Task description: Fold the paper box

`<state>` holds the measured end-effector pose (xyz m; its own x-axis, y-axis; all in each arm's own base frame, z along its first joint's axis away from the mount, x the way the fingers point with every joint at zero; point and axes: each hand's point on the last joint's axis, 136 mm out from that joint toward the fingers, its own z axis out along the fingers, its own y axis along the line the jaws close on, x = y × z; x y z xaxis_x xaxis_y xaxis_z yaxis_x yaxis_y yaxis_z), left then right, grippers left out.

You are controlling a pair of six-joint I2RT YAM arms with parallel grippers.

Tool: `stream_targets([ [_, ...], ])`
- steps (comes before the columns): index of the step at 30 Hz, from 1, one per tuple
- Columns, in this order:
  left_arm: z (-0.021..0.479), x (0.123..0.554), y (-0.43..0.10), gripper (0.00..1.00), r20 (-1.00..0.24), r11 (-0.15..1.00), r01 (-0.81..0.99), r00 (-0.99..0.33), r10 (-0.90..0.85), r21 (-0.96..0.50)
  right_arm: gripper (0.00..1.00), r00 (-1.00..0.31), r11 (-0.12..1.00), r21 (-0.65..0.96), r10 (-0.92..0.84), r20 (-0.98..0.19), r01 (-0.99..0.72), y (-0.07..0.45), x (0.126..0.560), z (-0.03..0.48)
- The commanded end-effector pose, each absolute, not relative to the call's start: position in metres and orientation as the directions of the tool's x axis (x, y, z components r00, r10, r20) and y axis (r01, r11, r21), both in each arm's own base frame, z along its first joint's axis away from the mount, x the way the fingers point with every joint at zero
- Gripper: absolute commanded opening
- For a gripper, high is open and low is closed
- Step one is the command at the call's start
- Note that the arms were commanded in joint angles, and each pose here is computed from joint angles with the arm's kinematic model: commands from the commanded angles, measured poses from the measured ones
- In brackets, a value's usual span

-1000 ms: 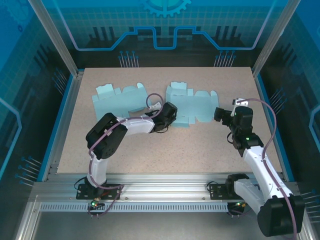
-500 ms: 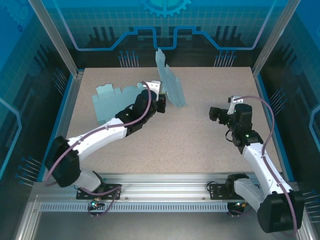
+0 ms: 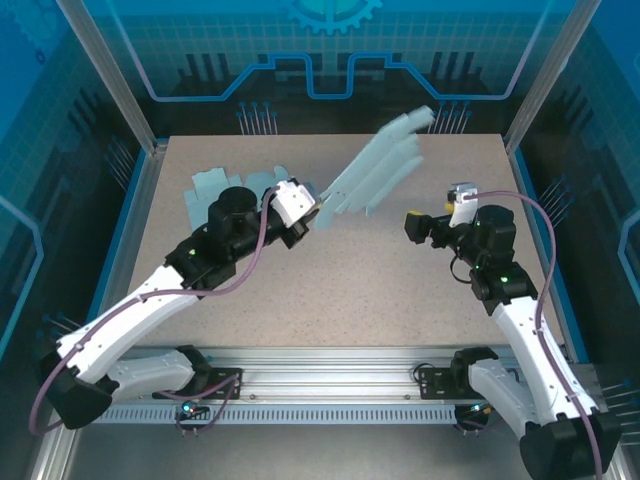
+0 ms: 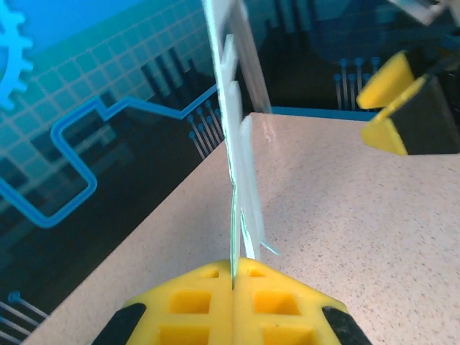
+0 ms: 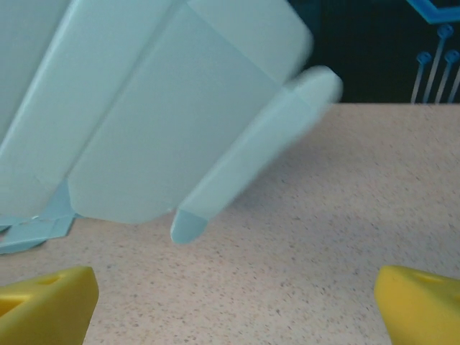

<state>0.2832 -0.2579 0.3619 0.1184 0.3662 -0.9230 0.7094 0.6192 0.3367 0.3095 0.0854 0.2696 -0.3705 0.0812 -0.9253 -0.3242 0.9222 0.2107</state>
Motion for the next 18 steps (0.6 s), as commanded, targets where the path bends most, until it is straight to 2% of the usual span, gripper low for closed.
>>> stream_targets([
  [1, 0.385, 0.265, -0.258, 0.0, -0.875, 0.512, 0.729, 0.255, 0.413, 0.454, 1.0, -0.282, 0.867, 0.16, 0.024, -0.959, -0.471, 0.109, 0.292, 0.314],
  [6, 0.386, 0.284, -0.257, 0.0, -0.846, 0.525, 0.695, 0.237, 0.477, 0.491, 1.0, -0.231, 0.865, 0.099, -0.02, -0.973, -0.492, 0.11, 0.278, 0.345],
  [11, 0.384, 0.306, -0.251, 0.0, -0.846, 0.547, 0.685, 0.199, 0.495, 0.482, 1.0, -0.225, 0.874, 0.072, -0.044, -0.973, -0.481, 0.106, 0.267, 0.346],
  [18, 0.392, 0.313, -0.237, 0.0, -0.846, 0.528, 0.697, 0.224, 0.483, 0.486, 1.0, -0.126, 0.886, -0.017, -0.085, -0.988, -0.464, 0.099, 0.259, 0.351],
])
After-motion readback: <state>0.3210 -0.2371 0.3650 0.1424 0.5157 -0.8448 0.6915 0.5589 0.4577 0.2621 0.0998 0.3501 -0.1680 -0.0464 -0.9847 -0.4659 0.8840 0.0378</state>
